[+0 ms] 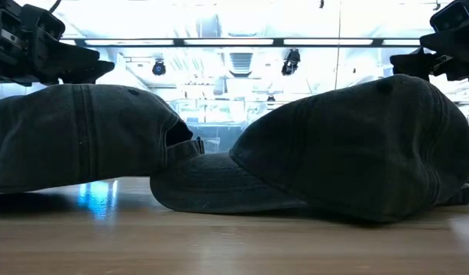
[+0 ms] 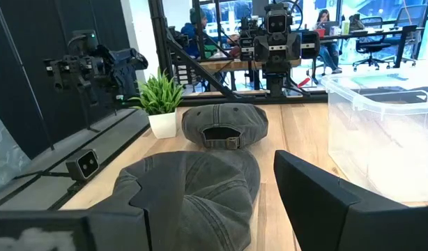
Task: Pick & Place hat
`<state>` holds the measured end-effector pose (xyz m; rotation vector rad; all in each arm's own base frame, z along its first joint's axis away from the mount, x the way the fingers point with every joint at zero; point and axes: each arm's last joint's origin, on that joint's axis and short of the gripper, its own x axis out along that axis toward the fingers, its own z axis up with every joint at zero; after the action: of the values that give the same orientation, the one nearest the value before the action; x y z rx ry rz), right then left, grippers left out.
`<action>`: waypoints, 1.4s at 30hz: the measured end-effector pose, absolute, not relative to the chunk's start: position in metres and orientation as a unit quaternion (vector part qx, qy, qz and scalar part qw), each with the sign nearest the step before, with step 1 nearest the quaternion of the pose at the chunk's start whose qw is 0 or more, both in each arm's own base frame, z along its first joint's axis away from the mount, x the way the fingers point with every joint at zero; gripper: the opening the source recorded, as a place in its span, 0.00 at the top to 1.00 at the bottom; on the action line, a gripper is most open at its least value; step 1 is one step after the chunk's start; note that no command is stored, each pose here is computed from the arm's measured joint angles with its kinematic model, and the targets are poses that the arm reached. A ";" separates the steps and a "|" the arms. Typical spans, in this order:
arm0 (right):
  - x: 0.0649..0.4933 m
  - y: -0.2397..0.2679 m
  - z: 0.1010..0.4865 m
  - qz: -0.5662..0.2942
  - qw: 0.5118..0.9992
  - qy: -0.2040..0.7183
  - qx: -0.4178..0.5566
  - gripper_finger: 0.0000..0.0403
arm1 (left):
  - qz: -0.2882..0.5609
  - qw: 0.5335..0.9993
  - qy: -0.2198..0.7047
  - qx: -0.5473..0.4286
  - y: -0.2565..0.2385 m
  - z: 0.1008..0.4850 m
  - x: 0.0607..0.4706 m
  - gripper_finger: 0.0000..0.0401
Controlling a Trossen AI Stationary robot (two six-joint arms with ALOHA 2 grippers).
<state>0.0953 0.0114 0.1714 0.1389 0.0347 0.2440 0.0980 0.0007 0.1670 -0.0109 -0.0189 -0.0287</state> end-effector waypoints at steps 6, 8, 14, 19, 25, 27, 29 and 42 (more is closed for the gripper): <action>0.095 0.011 0.171 0.122 0.990 0.017 0.069 0.47 | -0.014 1.000 -0.009 -0.005 0.001 0.167 0.098 0.56; 0.095 0.011 0.172 0.117 0.993 0.011 0.026 0.47 | -0.015 1.000 -0.009 -0.005 0.001 0.167 0.098 0.56; 0.096 0.007 0.173 0.045 0.986 -0.009 -0.160 0.47 | -0.014 1.000 -0.010 -0.005 0.001 0.167 0.098 0.56; 0.096 0.007 0.176 0.043 0.995 -0.019 -0.086 0.47 | -0.015 1.000 -0.010 -0.005 0.001 0.167 0.098 0.56; 0.095 0.007 0.192 0.071 0.934 -0.087 0.339 0.47 | -0.015 1.000 -0.009 -0.005 0.001 0.167 0.098 0.56; 0.094 0.004 0.197 0.047 0.893 -0.126 0.429 0.47 | -0.015 1.000 -0.009 -0.005 0.001 0.167 0.098 0.56; 0.092 0.000 0.203 0.019 0.857 -0.177 0.483 0.47 | -0.015 1.000 -0.010 -0.005 0.001 0.167 0.098 0.56; 0.142 0.030 0.258 0.047 0.841 -0.050 0.536 0.47 | -0.015 1.000 -0.008 -0.006 0.001 0.167 0.098 0.56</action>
<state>0.1424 0.0302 0.2580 1.1328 -0.1051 0.0995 0.0983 0.0007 0.1667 -0.0111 -0.0153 -0.0291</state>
